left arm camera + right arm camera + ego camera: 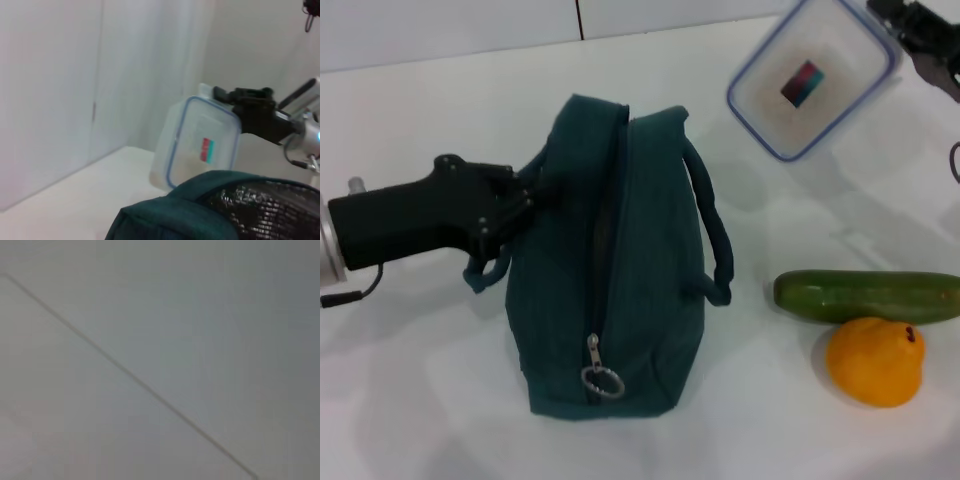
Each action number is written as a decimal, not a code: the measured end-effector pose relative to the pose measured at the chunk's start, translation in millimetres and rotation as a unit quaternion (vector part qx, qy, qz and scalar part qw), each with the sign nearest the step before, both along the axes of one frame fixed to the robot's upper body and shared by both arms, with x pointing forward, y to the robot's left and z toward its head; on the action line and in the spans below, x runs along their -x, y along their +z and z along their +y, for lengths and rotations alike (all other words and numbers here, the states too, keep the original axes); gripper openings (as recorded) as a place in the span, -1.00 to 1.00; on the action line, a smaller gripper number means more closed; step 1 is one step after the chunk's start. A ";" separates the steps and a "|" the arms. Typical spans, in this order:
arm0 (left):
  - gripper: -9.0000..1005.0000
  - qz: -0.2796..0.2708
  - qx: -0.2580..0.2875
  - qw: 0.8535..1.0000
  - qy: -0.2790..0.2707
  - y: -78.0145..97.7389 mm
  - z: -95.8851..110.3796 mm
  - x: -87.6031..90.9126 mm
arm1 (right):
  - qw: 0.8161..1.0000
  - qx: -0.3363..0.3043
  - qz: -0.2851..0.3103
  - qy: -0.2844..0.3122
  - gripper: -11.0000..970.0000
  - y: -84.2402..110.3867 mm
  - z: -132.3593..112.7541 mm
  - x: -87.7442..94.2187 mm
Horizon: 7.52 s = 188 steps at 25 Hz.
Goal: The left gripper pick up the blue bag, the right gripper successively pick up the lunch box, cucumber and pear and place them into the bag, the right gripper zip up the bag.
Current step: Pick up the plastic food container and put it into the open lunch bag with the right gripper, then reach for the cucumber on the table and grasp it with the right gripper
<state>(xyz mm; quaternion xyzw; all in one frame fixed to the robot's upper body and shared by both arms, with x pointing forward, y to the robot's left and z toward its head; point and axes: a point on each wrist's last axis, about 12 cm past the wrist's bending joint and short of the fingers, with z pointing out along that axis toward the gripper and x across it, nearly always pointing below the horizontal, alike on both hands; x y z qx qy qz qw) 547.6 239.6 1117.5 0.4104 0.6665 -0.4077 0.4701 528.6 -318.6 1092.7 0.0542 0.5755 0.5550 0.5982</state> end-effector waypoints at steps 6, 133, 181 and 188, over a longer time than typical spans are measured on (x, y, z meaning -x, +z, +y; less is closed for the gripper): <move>-0.89 -0.005 0.028 0.999 0.026 -1.7 2.5 -0.9 | 0.995 -0.001 -0.087 0.055 -0.78 32.5 5.7 -7.8; -0.89 -0.032 0.051 0.996 0.058 -4.7 -14.0 -22.7 | 0.834 0.498 -0.084 0.223 0.29 141.6 -35.7 5.2; -0.89 -0.062 0.063 0.993 0.073 -0.6 -19.9 -33.9 | 0.534 0.765 0.090 0.350 0.79 92.7 43.1 -19.2; -0.89 -0.062 0.064 0.993 0.071 -0.8 -19.7 -32.9 | 0.525 0.768 0.100 0.353 0.78 85.1 44.6 -20.7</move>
